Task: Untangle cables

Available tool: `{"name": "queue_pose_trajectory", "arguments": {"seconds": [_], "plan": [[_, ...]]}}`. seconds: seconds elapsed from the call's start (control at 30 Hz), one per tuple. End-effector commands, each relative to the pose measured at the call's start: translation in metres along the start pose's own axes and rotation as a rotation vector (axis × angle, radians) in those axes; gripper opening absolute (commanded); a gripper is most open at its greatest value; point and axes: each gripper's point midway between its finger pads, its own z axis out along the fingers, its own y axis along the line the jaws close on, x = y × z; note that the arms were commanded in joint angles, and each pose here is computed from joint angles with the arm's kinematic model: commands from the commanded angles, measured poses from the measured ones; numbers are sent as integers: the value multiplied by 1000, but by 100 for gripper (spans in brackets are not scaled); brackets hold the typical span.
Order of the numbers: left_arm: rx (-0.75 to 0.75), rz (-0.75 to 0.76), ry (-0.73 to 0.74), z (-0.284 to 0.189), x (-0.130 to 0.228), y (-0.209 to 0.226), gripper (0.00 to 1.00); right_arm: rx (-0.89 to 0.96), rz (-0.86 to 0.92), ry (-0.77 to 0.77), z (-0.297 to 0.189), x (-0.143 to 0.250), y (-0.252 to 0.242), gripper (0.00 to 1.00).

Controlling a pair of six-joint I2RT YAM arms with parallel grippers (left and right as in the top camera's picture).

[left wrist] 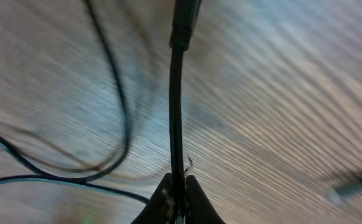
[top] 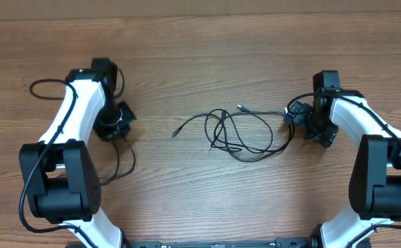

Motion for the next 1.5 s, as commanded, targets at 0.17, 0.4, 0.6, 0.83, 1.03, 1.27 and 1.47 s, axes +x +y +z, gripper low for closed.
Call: {"name": "queue_pose_trajectory", "arguments": {"seconds": [0.17,0.4,0.6,0.83,1.03,1.27,1.47], "plan": [[-16,-179,-49,0,-31,42,22,-33,8,41,6,9,3,100],[-87,-174,-65,13,-28,56,70,-33,8,41,6,9,3,100],[-108,-177,-92,33,-29,62,80,-33,8,41,6,9,3,100],[-96,-179,-110,49,-29,63,37,-33,8,41,6,9,3,100],[-133,-89,-216,46,-52,67,4,-33,8,41,6,9,3,100],[-188,-6,-349,-53,-97,63,4,-35,8,38,6,9,3,100],[-298,-71,-633,-156,-142,79,4,-38,8,34,6,8,4,100]]}}
